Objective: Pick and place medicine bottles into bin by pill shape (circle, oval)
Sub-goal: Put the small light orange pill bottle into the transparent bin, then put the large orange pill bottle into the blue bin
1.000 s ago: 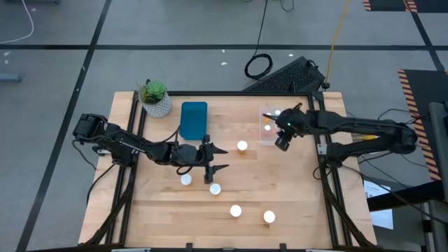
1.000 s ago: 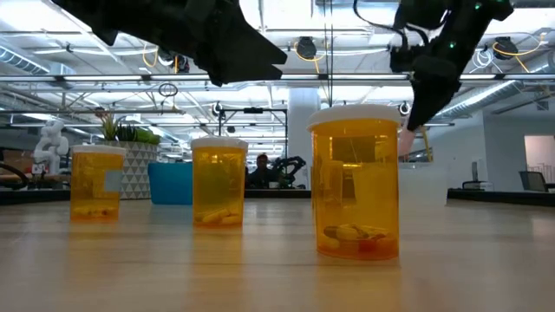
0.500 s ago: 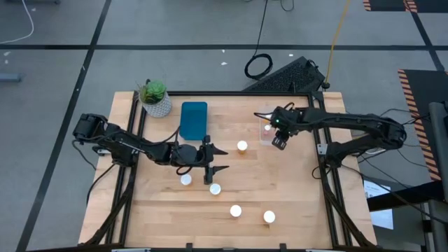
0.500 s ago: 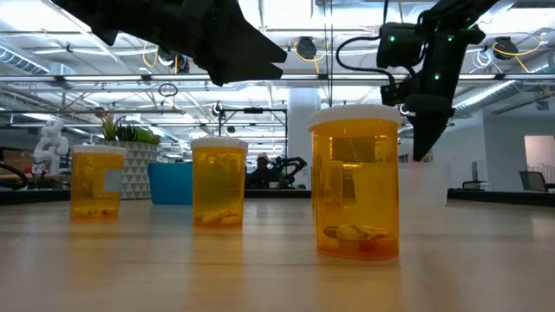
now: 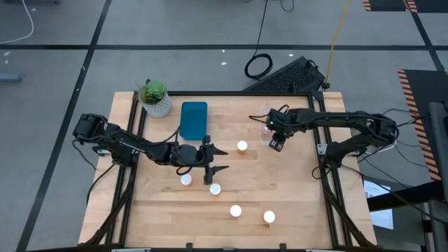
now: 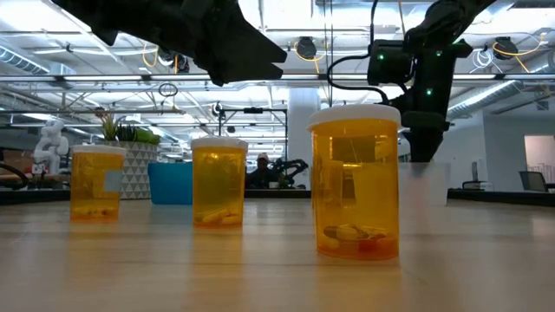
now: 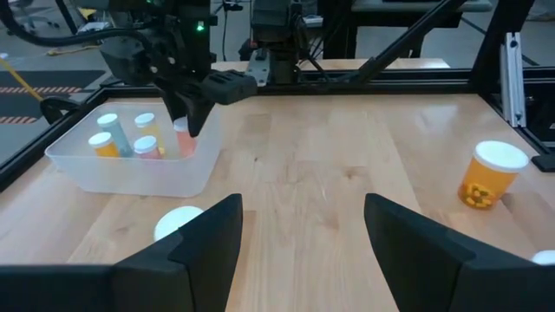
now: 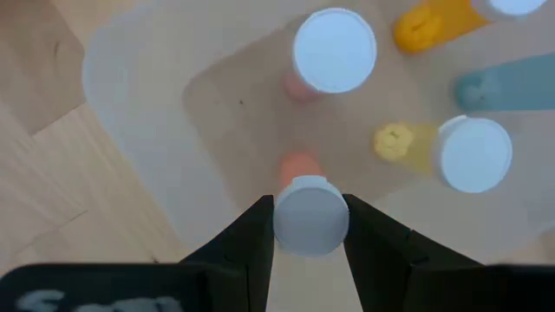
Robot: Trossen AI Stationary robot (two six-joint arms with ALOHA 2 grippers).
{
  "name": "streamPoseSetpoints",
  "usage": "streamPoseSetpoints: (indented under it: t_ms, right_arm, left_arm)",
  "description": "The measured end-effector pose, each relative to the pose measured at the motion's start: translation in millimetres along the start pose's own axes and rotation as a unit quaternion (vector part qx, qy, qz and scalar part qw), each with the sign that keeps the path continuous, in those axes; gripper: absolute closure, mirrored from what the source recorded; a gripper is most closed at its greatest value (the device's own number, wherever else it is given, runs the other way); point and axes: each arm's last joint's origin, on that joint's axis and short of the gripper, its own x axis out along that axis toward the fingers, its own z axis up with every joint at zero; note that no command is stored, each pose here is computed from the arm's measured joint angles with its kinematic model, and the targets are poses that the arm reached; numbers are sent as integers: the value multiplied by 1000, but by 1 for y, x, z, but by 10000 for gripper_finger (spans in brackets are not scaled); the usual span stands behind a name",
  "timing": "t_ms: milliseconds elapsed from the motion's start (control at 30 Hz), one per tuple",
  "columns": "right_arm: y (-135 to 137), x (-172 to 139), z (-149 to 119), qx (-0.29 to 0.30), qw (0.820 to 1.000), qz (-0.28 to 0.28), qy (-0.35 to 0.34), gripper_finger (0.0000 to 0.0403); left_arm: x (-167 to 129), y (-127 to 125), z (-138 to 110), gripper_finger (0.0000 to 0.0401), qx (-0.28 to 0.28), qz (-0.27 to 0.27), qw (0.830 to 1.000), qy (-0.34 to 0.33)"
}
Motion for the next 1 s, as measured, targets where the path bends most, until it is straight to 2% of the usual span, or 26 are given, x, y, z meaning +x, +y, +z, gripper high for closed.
streamPoseSetpoints:
  t_ms: [167,500,833,1000]
  right_arm:
    - [0,1,2,1,1000,1,-7,279]
    - [0,-2,1,2,1000,2,-13,230]
    - [-4,-32,-10,38,997,11,-63,222]
    - [5,-56,-21,54,991,22,-119,222]
  left_arm:
    - [0,0,0,157,0,-2,1000,0]
    - [0,0,0,157,-2,-2,1000,1]
    - [0,0,-4,157,4,-2,1000,23]
    - [-9,-1,-5,158,10,-4,998,65]
